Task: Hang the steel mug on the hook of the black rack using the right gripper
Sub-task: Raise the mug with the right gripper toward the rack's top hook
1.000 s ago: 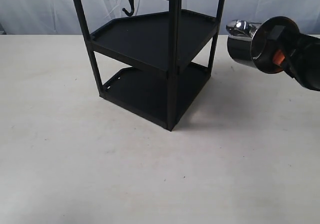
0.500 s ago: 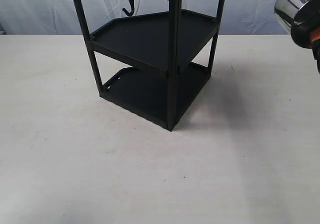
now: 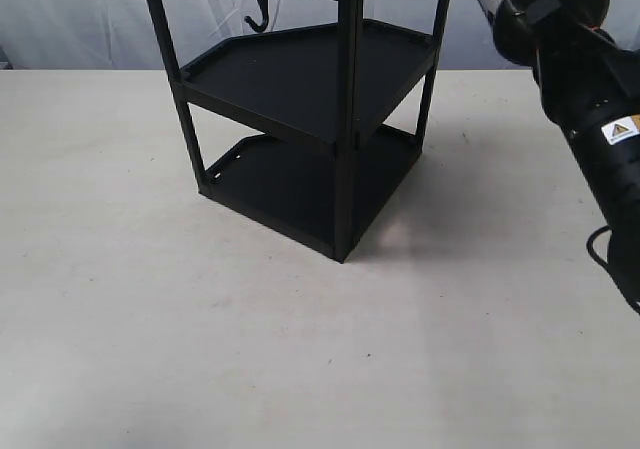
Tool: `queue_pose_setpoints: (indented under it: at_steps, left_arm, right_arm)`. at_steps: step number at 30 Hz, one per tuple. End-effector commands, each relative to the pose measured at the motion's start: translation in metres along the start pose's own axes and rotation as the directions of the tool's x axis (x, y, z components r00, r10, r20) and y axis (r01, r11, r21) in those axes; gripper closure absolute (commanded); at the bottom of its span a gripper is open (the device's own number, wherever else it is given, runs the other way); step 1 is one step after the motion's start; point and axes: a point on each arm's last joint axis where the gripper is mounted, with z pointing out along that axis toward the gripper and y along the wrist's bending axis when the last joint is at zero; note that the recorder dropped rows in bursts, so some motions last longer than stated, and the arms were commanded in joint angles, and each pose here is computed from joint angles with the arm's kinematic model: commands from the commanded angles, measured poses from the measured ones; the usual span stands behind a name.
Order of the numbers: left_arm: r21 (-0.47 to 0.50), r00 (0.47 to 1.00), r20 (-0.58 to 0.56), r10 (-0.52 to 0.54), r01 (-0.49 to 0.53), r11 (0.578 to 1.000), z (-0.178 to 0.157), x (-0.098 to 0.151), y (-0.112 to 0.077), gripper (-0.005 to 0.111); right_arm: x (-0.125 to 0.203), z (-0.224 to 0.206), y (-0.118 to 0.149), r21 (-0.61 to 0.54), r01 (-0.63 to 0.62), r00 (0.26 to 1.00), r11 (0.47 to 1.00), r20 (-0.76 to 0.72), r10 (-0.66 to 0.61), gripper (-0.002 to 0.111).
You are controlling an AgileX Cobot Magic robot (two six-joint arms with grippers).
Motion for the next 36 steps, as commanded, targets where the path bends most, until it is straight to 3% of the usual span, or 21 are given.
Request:
queue_pose_setpoints:
  at_steps: [1, 11, 36]
  left_arm:
    - [0.005, 1.000, 0.012, -0.004, 0.004, 1.000, 0.000, -0.002, 0.000, 0.107]
    - [0.005, 1.000, 0.012, -0.004, 0.004, 1.000, 0.000, -0.002, 0.000, 0.107]
    - [0.005, 1.000, 0.012, -0.004, 0.004, 1.000, 0.000, -0.002, 0.000, 0.107]
  right_arm:
    - [0.004, 0.014, 0.010, 0.007, 0.117, 0.992, 0.993, 0.042, -0.117, 0.109]
    - [0.029, 0.037, -0.004, 0.101, 0.179, 0.983, 0.979, 0.014, -0.182, 0.109]
    - [0.058, 0.052, -0.009, 0.066, 0.253, 0.963, 0.965, -0.109, -0.245, 0.109]
